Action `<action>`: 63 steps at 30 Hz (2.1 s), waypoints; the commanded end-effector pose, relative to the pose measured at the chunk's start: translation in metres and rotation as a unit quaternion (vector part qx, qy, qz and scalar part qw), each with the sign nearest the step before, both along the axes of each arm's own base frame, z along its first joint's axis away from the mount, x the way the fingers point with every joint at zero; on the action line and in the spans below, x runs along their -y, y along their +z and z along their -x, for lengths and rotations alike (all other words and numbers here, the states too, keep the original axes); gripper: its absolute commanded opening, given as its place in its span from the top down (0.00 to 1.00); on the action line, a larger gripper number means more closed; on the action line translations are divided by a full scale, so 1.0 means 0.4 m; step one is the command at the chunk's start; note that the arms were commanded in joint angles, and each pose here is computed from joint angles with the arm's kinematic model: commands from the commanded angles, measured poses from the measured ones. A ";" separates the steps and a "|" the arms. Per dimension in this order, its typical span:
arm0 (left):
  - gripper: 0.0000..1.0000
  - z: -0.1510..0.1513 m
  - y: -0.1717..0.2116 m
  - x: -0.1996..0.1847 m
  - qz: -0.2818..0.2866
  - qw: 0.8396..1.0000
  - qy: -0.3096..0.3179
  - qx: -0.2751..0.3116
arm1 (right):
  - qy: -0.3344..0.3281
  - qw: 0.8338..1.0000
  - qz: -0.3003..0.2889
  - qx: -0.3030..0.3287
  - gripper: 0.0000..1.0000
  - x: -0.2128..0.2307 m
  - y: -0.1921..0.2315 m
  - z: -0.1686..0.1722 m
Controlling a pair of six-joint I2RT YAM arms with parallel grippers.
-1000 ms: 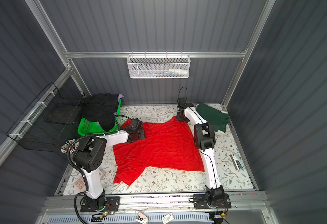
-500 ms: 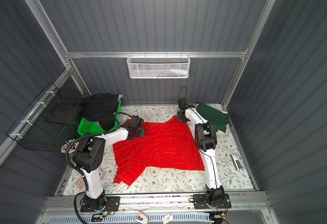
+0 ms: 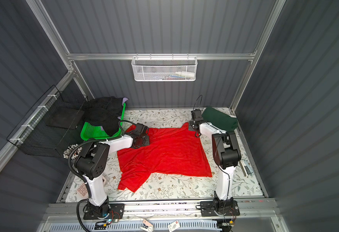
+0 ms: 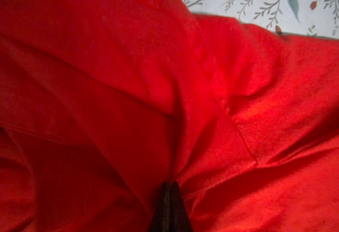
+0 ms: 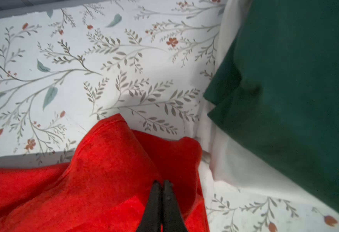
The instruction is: Fold and stack the t-shirts
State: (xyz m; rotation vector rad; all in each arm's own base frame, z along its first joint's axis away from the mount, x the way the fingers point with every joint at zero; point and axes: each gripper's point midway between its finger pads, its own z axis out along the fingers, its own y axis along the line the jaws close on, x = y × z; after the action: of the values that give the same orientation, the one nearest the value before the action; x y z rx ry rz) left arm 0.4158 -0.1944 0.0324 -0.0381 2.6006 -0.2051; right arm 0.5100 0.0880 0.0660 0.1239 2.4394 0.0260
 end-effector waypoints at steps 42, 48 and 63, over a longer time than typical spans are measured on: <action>1.00 0.022 -0.040 0.026 0.019 0.999 -0.019 -0.024 | -0.010 0.980 0.106 -0.167 0.63 -0.117 -0.085 -0.077; 1.00 0.017 -0.036 0.027 0.017 0.999 -0.021 -0.023 | -0.031 0.979 0.142 -0.146 0.76 -0.081 -0.044 -0.086; 1.00 0.026 -0.056 0.010 0.006 1.000 -0.011 -0.029 | -0.075 0.981 0.155 -0.090 0.93 -0.038 0.101 -0.073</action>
State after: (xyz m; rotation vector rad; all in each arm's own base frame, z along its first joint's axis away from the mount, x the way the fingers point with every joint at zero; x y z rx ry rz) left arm 0.4170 -0.2024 0.0306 -0.0303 2.5878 -0.2680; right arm 0.5419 0.1175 0.0682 0.0996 2.6518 -0.4027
